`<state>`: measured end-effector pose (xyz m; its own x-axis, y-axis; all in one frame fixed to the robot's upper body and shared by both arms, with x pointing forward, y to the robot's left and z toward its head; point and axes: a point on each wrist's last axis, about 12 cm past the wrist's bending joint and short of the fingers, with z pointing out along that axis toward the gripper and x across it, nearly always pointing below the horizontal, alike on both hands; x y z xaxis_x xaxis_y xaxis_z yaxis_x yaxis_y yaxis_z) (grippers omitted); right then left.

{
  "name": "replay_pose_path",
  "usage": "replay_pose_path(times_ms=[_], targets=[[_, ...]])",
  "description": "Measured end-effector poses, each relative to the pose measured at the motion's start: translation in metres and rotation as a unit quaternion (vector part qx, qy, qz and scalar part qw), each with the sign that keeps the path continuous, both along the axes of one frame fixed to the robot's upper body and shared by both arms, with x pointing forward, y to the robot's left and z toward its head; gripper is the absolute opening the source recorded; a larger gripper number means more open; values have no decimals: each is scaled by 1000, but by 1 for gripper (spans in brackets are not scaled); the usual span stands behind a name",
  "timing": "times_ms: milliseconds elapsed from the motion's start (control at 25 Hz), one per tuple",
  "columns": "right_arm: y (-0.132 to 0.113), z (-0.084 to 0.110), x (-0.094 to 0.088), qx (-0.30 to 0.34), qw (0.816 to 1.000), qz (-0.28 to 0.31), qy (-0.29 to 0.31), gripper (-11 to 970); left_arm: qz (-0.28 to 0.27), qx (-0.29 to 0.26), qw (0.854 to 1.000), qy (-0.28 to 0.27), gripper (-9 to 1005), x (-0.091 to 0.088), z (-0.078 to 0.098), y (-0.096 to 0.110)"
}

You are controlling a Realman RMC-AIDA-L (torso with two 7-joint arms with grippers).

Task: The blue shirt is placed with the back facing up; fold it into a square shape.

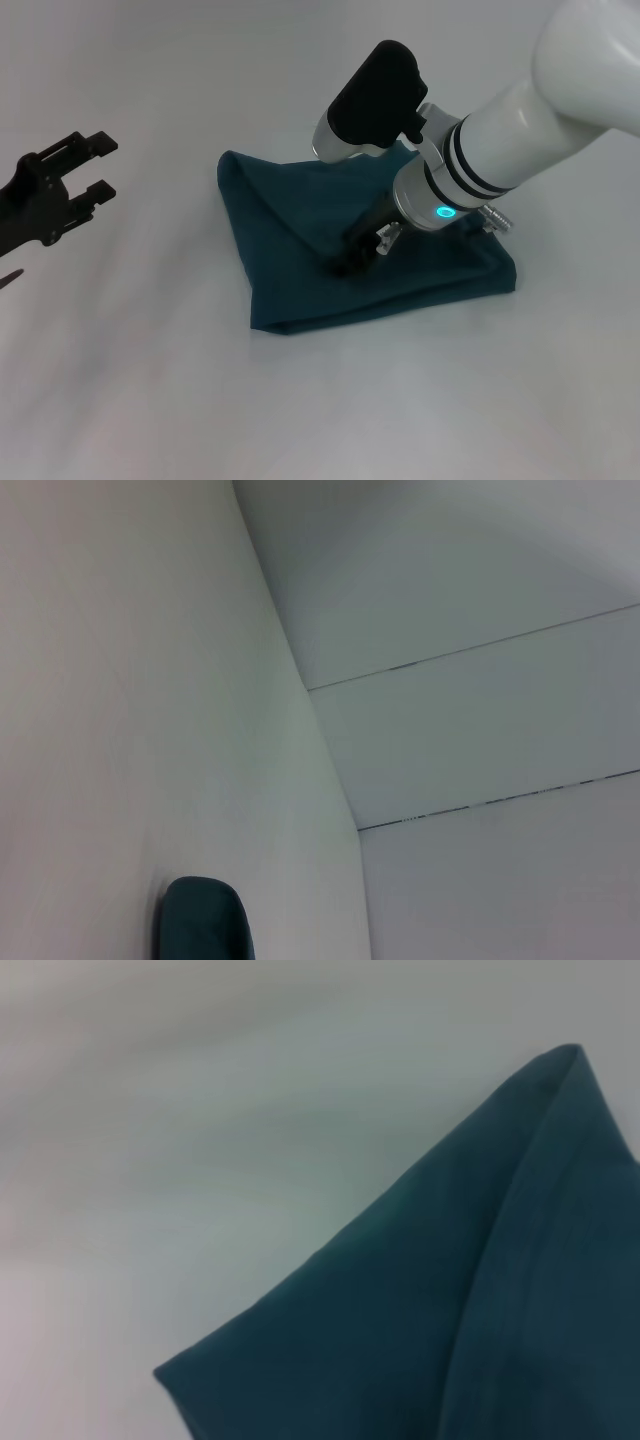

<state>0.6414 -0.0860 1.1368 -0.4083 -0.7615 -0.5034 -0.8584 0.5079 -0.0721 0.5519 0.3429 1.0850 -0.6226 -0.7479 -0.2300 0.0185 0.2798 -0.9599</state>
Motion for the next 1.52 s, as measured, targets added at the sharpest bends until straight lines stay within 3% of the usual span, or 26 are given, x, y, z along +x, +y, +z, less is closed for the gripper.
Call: replay_pose_path(times_ms=[320,520,1080,1520], targets=[[1,-6,0,-5,1000,-5,-10,475,2,1,1000,0,756,0,0,1],[0,-6,0,-4,1000,-5,-11,277,3,1,1000,-1,756,1,0,1],[-9,8,6,34,999,-34,-11,-1,6,1,1000,-1,757,1,0,2],[-33,34,17,30,994,-90,-54,-1,7,-3,1000,-3,756,-1,0,3]])
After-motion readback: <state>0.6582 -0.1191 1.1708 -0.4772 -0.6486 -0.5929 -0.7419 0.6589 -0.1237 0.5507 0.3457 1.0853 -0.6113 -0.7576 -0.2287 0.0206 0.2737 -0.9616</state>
